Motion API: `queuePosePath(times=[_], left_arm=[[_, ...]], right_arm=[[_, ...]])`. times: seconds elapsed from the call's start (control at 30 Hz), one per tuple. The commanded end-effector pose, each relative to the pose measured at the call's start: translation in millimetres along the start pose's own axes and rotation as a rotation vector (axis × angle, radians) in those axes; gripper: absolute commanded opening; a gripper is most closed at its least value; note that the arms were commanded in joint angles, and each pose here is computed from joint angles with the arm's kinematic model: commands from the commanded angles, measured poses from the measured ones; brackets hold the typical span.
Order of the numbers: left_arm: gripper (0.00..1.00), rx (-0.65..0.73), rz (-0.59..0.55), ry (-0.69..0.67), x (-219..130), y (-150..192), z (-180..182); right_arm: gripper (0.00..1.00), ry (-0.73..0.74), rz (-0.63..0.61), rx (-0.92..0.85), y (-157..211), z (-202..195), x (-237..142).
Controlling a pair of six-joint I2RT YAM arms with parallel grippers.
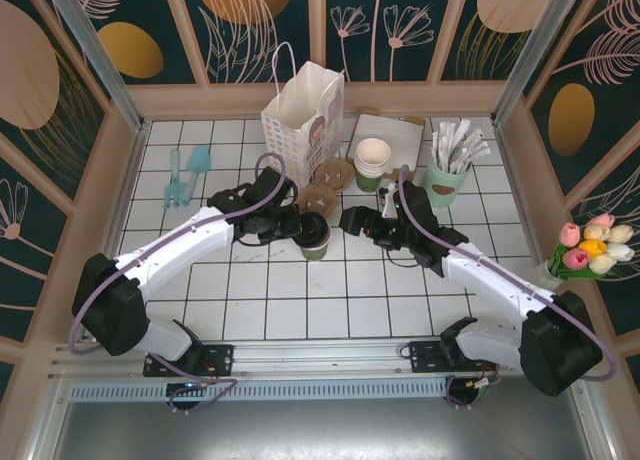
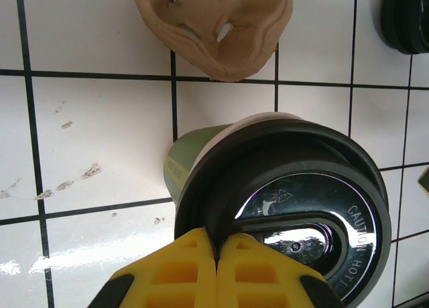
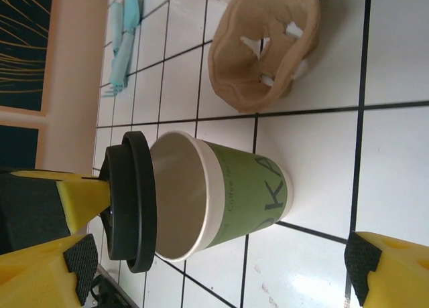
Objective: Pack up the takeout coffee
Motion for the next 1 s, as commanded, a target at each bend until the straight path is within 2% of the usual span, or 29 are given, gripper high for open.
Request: queuePosePath(times=[0.0, 0.33, 0.6, 0.97], left_arm=[[0.00, 0.028, 0.023, 0.012, 4.6, 0.5, -4.3], [0.00, 0.037, 0.022, 0.004, 6.3, -0.7, -4.9], [0.00, 0.069, 0.009, -0.002, 3.8, -5.2, -9.4], [0.00, 0.094, 0.021, -0.015, 3.2, -8.3, -14.0]], right_arm=[[0.96, -0.046, 0.035, 0.022, 0.6, 4.6, 5.0], [0.94, -0.071, 0.065, 0.027, 3.6, 2.9, 15.1], [0.86, -0.131, 0.134, 0.036, 6.5, 3.9, 28.3], [0.86, -0.141, 0.123, 0.026, 3.6, 7.5, 28.7]])
Point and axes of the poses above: each hand's point on the last joint's axis, 136 mm out from that joint toward the fingers, its own x axis out along the fingers, its own z axis along the line the jaws close on, y = z × x, the point moved 8 cm from there along -x, back along the fingers, and after that the axes turned 7 degrees about -x, right-handed, at the moved point
